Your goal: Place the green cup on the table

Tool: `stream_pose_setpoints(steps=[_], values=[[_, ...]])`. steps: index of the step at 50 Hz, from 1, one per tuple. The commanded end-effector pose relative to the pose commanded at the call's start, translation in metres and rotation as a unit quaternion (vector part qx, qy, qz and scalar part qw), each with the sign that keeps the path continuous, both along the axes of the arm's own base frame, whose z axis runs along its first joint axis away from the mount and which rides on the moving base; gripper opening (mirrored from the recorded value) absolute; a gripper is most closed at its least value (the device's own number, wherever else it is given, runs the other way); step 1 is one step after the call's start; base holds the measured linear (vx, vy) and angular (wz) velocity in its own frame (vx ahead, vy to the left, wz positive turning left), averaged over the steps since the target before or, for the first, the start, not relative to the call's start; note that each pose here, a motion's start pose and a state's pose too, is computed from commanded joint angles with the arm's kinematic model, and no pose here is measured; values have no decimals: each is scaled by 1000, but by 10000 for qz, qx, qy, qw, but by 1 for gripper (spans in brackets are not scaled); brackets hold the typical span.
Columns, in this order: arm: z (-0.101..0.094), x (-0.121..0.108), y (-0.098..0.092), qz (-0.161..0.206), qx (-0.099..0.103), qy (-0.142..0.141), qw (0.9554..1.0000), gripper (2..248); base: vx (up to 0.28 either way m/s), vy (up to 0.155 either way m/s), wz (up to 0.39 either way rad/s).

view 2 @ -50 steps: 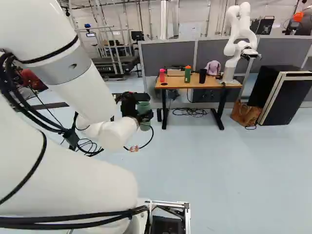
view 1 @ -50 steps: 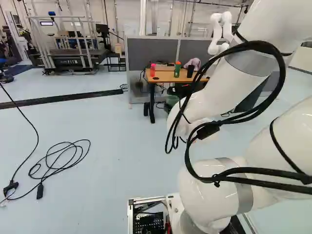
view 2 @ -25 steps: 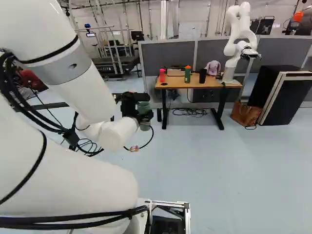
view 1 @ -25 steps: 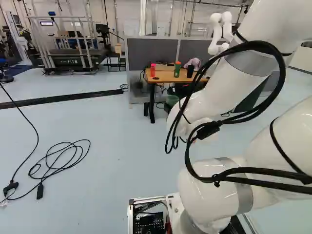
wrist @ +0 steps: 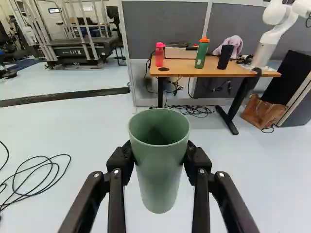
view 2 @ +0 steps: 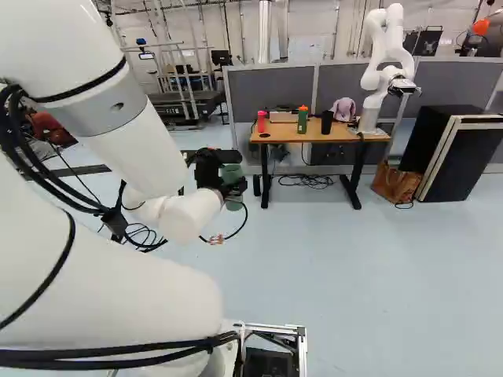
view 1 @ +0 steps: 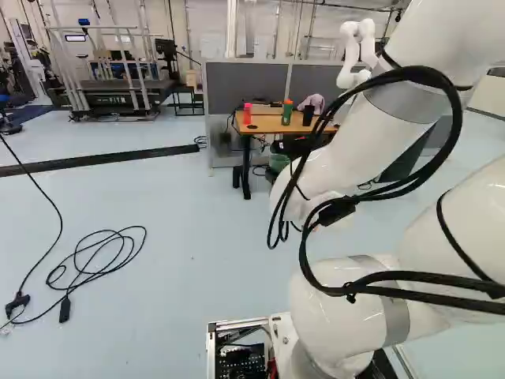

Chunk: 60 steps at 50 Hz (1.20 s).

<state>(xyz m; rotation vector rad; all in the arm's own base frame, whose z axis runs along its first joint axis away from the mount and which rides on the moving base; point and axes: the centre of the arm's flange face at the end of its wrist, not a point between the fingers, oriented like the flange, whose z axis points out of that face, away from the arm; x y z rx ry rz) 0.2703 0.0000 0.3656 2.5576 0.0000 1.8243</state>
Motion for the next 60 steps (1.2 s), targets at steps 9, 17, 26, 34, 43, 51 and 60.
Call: stream_pose_setpoints(steps=[9, 17, 26, 34, 43, 51, 60], values=[[0, 0, 0, 0, 0, 0, 10000, 122, 107, -19, -38], [0, 0, 0, 0, 0, 0, 10000, 122, 282, -34, -15], [0, 0, 0, 0, 0, 0, 10000, 122, 355, -43, -11], [0, 0, 0, 0, 0, 0, 10000, 122, 391, -48, -7], [0, 0, 0, 0, 0, 0, 10000, 122, 402, -48, -8], [0, 0, 0, 0, 0, 0, 10000, 122, 390, -46, -6], [0, 0, 0, 0, 0, 0, 10000, 122, 394, -45, -4]])
